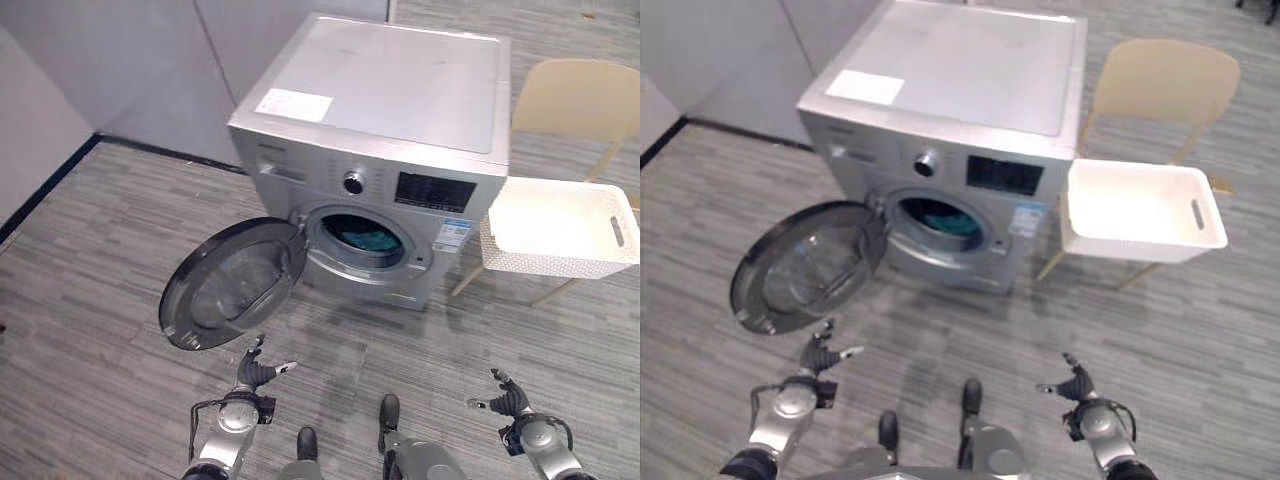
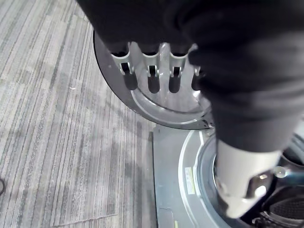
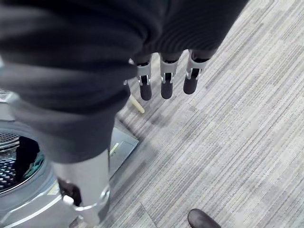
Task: Grab the laundry basket,head to the washer,open it,put in the laundry and shut it.
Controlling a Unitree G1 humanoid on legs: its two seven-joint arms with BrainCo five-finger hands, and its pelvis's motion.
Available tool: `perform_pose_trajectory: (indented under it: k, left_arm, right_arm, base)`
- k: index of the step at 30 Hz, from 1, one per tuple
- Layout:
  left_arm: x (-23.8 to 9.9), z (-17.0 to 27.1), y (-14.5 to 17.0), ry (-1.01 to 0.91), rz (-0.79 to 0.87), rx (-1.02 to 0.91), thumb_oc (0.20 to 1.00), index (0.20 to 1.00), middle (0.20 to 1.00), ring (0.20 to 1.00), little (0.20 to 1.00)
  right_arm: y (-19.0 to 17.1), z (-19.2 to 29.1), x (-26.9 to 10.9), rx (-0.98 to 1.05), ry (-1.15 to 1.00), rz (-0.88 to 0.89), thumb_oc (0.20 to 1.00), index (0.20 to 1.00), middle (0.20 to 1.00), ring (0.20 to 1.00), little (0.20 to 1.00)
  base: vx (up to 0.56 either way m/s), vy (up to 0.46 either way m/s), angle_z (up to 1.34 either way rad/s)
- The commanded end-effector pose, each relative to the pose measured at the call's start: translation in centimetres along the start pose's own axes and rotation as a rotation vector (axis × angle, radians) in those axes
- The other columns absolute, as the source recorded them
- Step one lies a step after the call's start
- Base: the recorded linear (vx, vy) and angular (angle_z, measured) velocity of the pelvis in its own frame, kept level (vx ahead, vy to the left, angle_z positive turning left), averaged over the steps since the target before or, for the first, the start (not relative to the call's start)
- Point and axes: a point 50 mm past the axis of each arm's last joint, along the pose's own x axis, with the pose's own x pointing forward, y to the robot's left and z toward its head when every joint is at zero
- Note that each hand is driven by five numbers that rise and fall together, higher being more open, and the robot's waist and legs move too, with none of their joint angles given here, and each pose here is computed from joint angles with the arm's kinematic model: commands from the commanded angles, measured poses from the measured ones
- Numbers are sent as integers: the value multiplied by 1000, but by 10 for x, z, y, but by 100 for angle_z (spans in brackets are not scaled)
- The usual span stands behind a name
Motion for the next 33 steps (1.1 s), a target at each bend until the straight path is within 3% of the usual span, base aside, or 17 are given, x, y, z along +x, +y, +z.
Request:
perform_pose_trajectory:
  k: [1, 12, 13, 14, 18, 26, 33]
  left_arm:
    - [-3, 7, 26, -68, 56, 97, 1000, 1000, 1000, 1000, 1000]
    - [13, 83, 73, -323, 230, 325, 1000, 1000, 1000, 1000, 1000]
    - [17, 110, 102, -377, 348, 410, 1000, 1000, 1000, 1000, 1000]
    - [17, 110, 103, -378, 348, 410, 1000, 1000, 1000, 1000, 1000]
    - [14, 141, 157, -391, 556, 520, 1000, 1000, 1000, 1000, 1000]
    - [4, 136, 239, -108, 773, 575, 1000, 1000, 1000, 1000, 1000]
    - [-6, 111, 261, 92, 764, 605, 1000, 1000, 1000, 1000, 1000]
  right_arm:
    - [10, 7, 0, 28, -35, 26, 1000, 1000, 1000, 1000, 1000]
    - [14, 11, -2, 4, -59, 52, 1000, 1000, 1000, 1000, 1000]
    - [9, 11, -3, -20, -73, 52, 1000, 1000, 1000, 1000, 1000]
    - [9, 11, -3, -20, -73, 52, 1000, 1000, 1000, 1000, 1000]
    - [-3, 16, -4, -53, -116, 33, 1000, 1000, 1000, 1000, 1000]
    - [-7, 30, 2, -81, -151, 41, 1000, 1000, 1000, 1000, 1000]
    - [-5, 39, 4, -106, -173, 72, 1000, 1000, 1000, 1000, 1000]
  base:
    - [60, 160, -24]
    - [56, 109, -20]
    - [33, 67, -11]
    - [37, 90, -8]
    - [-8, 57, -22]
    - [-27, 49, -24]
    - [-12, 44, -10]
